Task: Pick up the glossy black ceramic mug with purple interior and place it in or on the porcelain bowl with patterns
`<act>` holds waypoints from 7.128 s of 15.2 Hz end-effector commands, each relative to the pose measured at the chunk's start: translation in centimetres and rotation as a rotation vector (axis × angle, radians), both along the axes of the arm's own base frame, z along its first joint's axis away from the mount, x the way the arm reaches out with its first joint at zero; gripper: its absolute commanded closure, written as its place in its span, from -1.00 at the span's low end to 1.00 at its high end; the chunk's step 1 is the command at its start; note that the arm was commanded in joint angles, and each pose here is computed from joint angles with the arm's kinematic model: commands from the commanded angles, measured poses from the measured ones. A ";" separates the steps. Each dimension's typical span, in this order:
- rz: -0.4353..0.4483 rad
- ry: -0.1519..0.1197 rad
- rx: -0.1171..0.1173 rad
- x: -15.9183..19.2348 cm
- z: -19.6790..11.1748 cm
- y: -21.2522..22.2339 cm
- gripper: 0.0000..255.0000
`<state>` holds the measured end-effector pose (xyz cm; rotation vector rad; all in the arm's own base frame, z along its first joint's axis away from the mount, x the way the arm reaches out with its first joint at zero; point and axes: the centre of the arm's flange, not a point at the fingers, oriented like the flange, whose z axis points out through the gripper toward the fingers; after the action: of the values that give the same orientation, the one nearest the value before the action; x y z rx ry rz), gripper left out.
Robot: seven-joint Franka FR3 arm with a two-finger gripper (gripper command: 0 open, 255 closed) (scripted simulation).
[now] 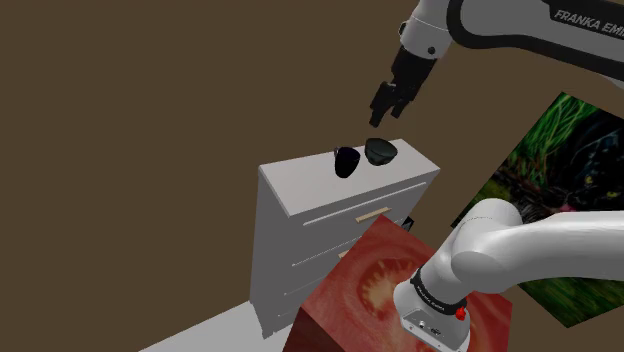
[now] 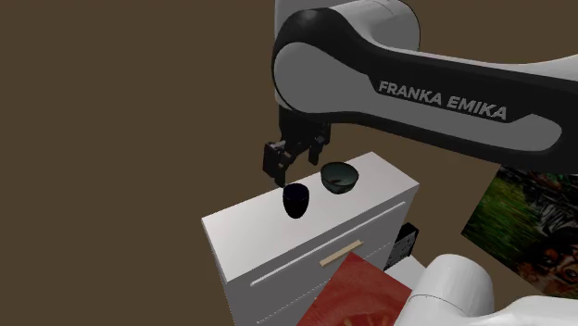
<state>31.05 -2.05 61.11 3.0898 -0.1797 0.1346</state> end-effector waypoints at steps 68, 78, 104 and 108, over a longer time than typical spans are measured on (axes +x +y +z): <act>-0.001 0.079 0.000 13.7 -15.9 -11.3 1.00; -0.001 0.079 0.000 13.3 -11.2 -12.5 1.00; -0.001 0.079 0.000 7.6 -15.5 -29.8 1.00; -0.001 0.079 0.000 7.6 -17.6 -29.8 1.00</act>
<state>38.58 -31.83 44.04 3.0884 -0.1779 0.0112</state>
